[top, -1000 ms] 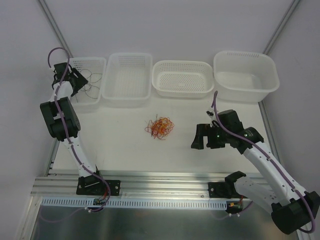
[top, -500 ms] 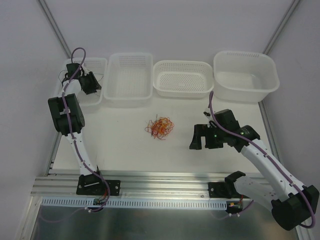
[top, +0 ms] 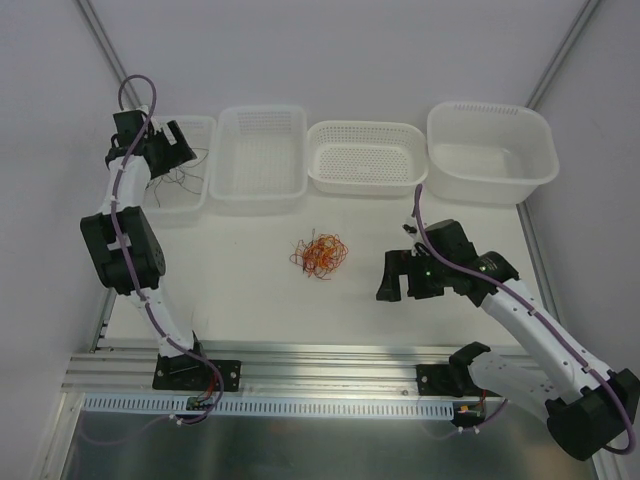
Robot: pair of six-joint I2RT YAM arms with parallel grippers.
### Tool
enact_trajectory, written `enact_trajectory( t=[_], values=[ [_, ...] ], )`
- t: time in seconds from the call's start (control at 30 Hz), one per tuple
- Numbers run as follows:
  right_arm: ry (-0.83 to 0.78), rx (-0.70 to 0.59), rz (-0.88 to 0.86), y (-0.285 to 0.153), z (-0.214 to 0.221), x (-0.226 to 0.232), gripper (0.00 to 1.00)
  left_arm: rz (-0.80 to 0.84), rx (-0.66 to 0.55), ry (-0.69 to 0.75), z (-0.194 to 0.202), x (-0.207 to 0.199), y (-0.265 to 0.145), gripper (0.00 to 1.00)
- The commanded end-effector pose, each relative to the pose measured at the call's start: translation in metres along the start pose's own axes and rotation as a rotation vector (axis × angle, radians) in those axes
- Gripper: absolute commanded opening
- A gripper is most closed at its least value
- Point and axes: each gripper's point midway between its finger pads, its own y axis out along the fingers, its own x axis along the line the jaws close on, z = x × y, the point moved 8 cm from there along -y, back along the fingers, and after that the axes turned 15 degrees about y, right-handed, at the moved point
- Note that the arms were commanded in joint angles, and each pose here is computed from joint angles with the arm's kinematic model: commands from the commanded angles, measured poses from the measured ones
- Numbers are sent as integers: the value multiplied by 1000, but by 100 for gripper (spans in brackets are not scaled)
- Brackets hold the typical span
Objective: Untangle the cables
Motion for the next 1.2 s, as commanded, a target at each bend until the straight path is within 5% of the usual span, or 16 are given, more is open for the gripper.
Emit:
enact_trajectory(
  t=[0.0,0.2,0.67,0.9,1.17],
  values=[
    [-25,-77,-40,-10,-11,13,98,-73,-153,-39,-35,-14,-60,91],
    [-76,-104,-53,-5,-24,22,98,-8,-182,-31,-12,-62,-114,99],
    [-5,-240,-20,38,-84,60,96,378,11,190,163,-180,-178,99],
    [128,-360,44,66,-115,81,82,441,90,246,202,-217,-174,99],
    [174,-340,95,114,-133,103,67,453,141,295,224,-230,-172,99]
  ],
)
